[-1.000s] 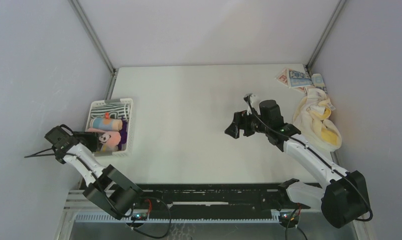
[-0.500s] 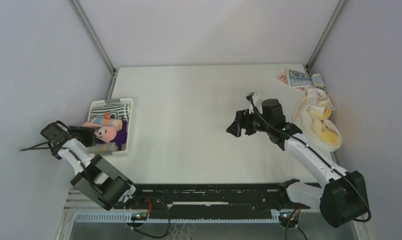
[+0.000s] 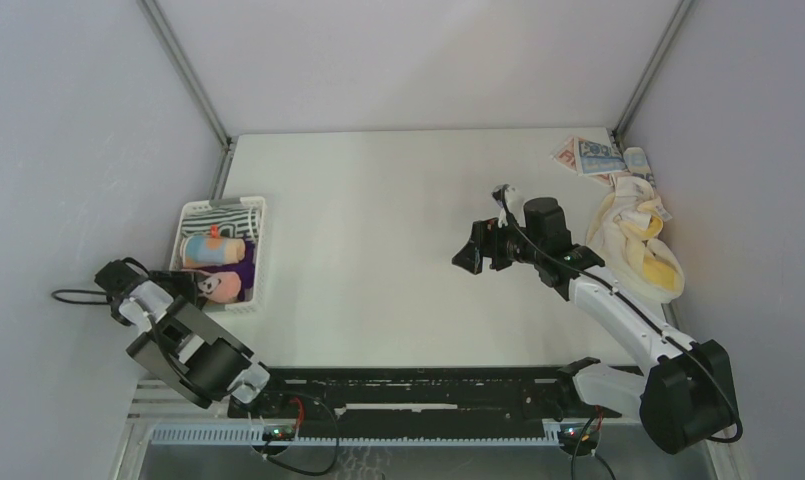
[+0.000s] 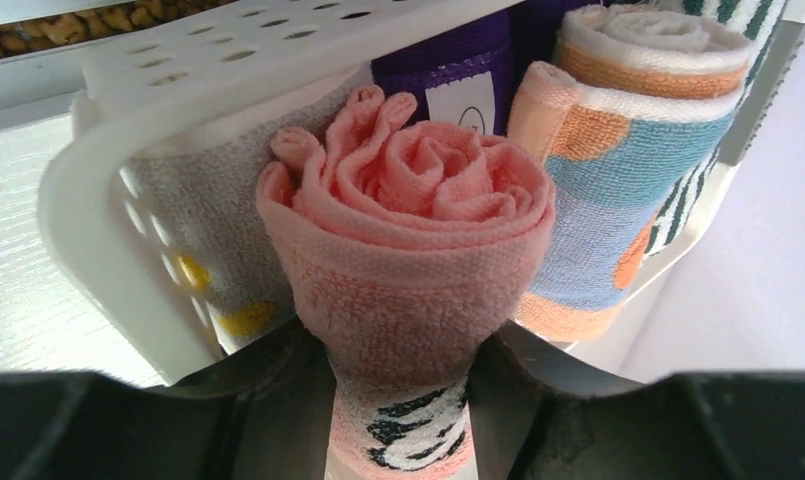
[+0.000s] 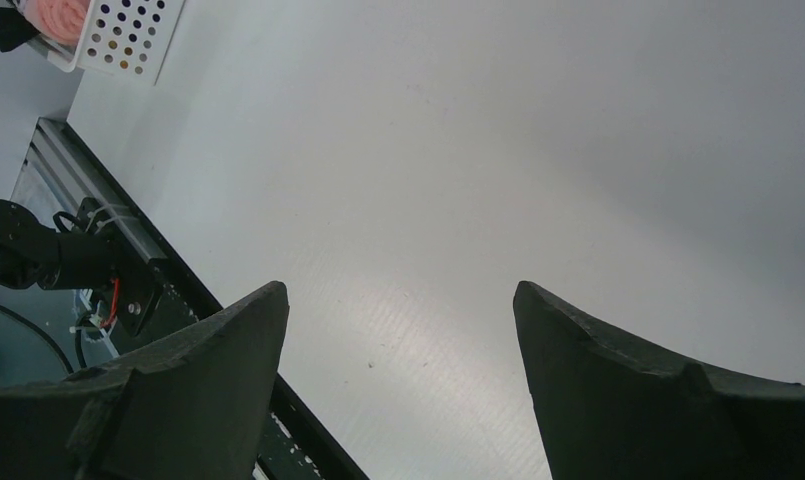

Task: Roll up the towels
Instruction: Place the towel in the bin, then reset both arms

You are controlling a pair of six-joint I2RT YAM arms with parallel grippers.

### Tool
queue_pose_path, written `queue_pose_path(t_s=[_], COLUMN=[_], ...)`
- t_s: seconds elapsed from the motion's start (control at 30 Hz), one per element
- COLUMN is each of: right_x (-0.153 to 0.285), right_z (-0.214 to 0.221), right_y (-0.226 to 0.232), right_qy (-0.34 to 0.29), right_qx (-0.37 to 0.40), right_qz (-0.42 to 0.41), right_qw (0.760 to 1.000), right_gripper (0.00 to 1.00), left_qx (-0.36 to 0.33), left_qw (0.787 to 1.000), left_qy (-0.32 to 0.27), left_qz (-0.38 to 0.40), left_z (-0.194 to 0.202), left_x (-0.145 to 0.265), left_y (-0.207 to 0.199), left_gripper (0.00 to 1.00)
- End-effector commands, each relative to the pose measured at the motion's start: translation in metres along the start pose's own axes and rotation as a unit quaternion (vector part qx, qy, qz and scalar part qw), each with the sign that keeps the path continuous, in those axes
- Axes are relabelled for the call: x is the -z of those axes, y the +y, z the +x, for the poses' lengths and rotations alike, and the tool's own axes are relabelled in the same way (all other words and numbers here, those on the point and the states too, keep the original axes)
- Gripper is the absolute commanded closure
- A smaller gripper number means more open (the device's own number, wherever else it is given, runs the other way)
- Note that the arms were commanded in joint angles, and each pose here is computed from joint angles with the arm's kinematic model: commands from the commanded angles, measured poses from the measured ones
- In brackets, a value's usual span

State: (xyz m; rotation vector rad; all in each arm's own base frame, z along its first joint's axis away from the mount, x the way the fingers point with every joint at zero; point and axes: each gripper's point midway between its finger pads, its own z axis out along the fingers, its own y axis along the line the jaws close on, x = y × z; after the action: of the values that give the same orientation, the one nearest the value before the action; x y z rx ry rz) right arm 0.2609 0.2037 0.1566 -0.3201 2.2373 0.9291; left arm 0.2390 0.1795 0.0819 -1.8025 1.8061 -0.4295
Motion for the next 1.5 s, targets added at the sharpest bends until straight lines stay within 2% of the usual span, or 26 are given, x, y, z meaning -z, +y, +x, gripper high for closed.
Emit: queue_pose_path(t_s=[0.0,0.23,0.73,0.93,1.0,1.03,1.2,1.3,1.37,1.47], right_x=[0.0,0.002,0.012,0.024,0.031,0.034,0.057,0.077,0.093,0.119], right_z=[-0.011,-0.013,-0.023,-0.035,-0.041,-0.044,-0.058,-0.065,-0.071,-0.075], right_y=[0.006,0.009,0.017,0.019,0.02,0.02,0.024,0.026,0.027,0.024], right_qy=[-0.021,-0.026,-0.042,-0.061,-0.072,-0.079,-0.113,-0.139,-0.157,-0.181], right_qx=[0.014,0.017,0.024,0.031,0.035,0.036,0.045,0.054,0.063,0.072], right_qz=[-0.016,-0.023,-0.024,-0.005,0.005,0.01,0.036,0.058,0.078,0.115], right_qw=[1.0,0.999,0.999,0.998,0.997,0.996,0.992,0.987,0.982,0.974], right_gripper=[0.18,0.18,0.18,0.17,0.17,0.17,0.16,0.16,0.16,0.13], left_qx=[0.009,0.005,0.006,-0.007,-0.019,-0.026,-0.073,-0.151,-0.214,-0.31], left_qw=[0.997,0.995,0.994,0.991,0.988,0.986,0.983,0.973,0.956,0.914], left_qy=[-0.019,-0.036,-0.078,-0.117,-0.145,-0.158,-0.165,-0.176,-0.2,-0.258], left_qz=[-0.077,-0.091,-0.072,-0.065,-0.053,-0.044,-0.012,0.009,0.016,0.037], left_z=[-0.005,-0.006,-0.006,0.001,0.003,0.005,0.029,0.042,0.047,0.051], left_x=[-0.002,0.013,0.058,0.095,0.113,0.121,0.142,0.159,0.176,0.213], left_y=[0.039,0.04,0.019,0.013,0.009,0.006,-0.006,-0.022,-0.033,-0.05], left_gripper=[0.45,0.29,0.2,0.12,0.05,0.01,0.0,0.0,0.0,0.0])
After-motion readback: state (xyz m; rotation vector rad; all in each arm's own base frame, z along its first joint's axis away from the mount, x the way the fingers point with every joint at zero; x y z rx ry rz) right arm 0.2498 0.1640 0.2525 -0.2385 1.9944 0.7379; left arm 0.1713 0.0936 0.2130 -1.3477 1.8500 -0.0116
